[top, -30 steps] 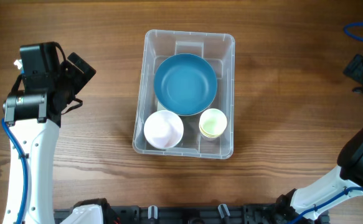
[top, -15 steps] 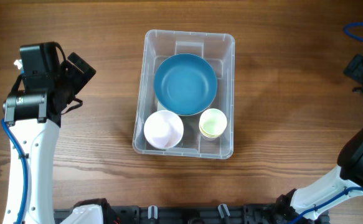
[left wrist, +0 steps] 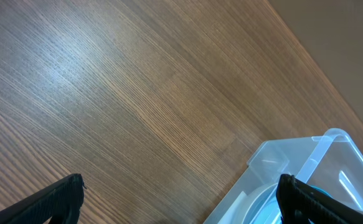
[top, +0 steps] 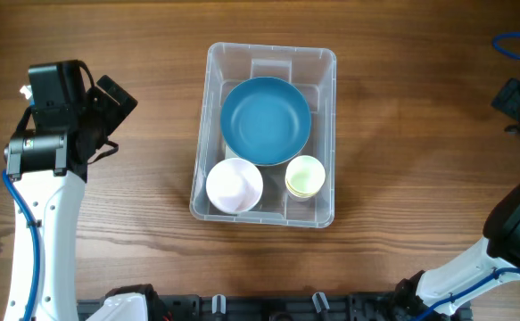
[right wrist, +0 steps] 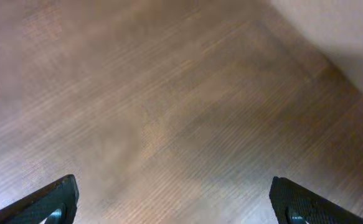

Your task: Pack container

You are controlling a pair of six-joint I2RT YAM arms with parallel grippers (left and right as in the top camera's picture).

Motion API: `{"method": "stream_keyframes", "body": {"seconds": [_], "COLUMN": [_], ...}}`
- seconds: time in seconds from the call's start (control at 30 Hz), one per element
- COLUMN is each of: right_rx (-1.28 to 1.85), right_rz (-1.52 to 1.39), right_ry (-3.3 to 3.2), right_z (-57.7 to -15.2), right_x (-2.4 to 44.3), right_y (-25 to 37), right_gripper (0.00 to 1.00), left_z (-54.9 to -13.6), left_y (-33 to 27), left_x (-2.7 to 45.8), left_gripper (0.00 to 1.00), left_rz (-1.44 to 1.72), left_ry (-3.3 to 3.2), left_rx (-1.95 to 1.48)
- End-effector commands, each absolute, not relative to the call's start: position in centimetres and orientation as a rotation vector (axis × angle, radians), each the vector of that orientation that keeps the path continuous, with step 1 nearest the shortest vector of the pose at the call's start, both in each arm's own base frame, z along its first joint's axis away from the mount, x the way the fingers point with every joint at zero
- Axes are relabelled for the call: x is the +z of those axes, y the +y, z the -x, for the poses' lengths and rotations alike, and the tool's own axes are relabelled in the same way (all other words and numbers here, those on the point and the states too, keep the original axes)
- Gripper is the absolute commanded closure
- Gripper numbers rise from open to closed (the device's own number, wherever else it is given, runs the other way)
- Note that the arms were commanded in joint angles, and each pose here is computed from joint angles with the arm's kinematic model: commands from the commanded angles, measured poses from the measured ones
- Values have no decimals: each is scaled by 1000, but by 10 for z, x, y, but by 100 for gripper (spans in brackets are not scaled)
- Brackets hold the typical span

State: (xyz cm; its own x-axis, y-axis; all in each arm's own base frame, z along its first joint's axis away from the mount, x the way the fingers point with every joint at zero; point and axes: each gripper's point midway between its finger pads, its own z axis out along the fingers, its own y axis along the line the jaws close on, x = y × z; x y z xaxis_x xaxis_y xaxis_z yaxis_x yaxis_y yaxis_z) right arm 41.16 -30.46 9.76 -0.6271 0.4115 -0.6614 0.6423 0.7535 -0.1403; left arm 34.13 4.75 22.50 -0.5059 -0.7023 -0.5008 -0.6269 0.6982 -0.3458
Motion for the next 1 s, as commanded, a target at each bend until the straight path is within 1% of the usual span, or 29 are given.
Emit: {"method": "stream_keyframes", "body": {"seconds": [0.0, 0.13, 0.23, 0.27, 0.3, 0.37, 0.4, 0.43, 0.47, 0.57, 0.7, 0.83, 0.97], "right_rx": [-296, -17, 118, 126, 122, 96, 77, 71, 61, 50, 53, 52, 58], "right_rz": [-762, -723, -741, -733, -696, -654, -643, -643, -646, -657, -660, -659, -658], "right_ry": [2140, 1797, 1592, 1554, 1499, 1411, 1352, 1334, 1313, 1295, 1296, 1295, 1320], "right_z": [-451, -500, -503, -500, -492, -473, -451, -440, -420, -370, -307, -245, -200], "right_x": [127, 207, 281, 300, 334, 386, 423, 436, 455, 486, 506, 514, 506], "right_y": [-299, -278, -257, -251, -239, -221, -207, -201, -190, -168, -140, -112, -89], "right_gripper": [0, 0, 0, 0, 0, 0, 0, 0, 0, 0, 0, 0, 0], "left_z": [-342, -342, -342, -342, -342, -342, -342, -342, -342, -342, -342, -342, -342], "left_y": [47, 47, 47, 47, 47, 47, 47, 47, 47, 47, 47, 47, 47], "left_x": [228, 228, 228, 228, 228, 228, 228, 228, 228, 228, 228, 228, 228], "left_gripper": [0, 0, 0, 0, 0, 0, 0, 0, 0, 0, 0, 0, 0], "left_rz": [1007, 1007, 1007, 1007, 1007, 1007, 1007, 1007, 1007, 1007, 1007, 1007, 1007], "left_ry": [2276, 2276, 2276, 2276, 2276, 2276, 2277, 2276, 2276, 2277, 2276, 2276, 2276], "left_rx": [-171, -171, -171, -171, -171, -171, -171, -171, -171, -171, -171, -171, -171]}}
